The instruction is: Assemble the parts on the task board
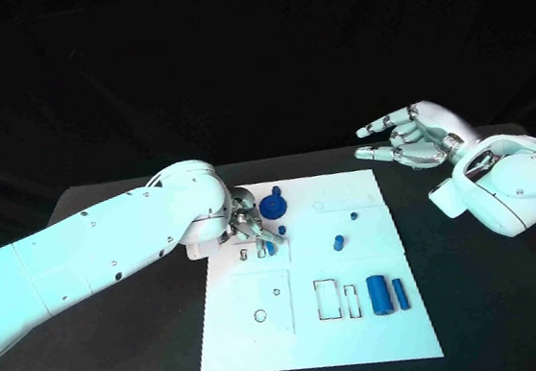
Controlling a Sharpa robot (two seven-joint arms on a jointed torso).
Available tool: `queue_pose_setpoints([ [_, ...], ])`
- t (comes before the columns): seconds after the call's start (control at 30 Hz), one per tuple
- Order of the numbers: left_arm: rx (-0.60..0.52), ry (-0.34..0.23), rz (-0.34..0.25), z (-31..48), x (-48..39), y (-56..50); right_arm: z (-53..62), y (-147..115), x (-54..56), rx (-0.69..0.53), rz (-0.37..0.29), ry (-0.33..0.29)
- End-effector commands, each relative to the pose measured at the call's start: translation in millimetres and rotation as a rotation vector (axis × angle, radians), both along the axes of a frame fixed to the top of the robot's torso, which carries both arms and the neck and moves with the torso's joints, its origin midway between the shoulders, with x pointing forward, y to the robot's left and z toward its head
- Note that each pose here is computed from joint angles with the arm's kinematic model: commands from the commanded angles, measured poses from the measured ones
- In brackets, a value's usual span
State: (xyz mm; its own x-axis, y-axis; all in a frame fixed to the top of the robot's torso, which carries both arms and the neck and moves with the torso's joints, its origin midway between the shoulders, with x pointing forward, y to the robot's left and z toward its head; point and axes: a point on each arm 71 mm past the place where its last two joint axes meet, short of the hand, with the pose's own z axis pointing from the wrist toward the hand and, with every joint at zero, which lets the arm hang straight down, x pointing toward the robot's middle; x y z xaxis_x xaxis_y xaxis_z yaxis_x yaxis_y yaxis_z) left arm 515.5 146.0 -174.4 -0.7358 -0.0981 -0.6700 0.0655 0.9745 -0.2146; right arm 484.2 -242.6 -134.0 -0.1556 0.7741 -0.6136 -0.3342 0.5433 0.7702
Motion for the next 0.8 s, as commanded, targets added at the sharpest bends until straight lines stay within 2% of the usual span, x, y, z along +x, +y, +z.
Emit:
queue_pose_setpoints([
  [0.03,0.015,0.022,-0.019,-1.8,-1.3,-1.7,-0.9,1.8,-0.6,-0.007,0.016,0.005],
  [0.8,0.009,0.035,-0.027,-3.2,-2.2,-7.5,-2.4,3.6,-0.7,-0.01,0.027,0.017],
])
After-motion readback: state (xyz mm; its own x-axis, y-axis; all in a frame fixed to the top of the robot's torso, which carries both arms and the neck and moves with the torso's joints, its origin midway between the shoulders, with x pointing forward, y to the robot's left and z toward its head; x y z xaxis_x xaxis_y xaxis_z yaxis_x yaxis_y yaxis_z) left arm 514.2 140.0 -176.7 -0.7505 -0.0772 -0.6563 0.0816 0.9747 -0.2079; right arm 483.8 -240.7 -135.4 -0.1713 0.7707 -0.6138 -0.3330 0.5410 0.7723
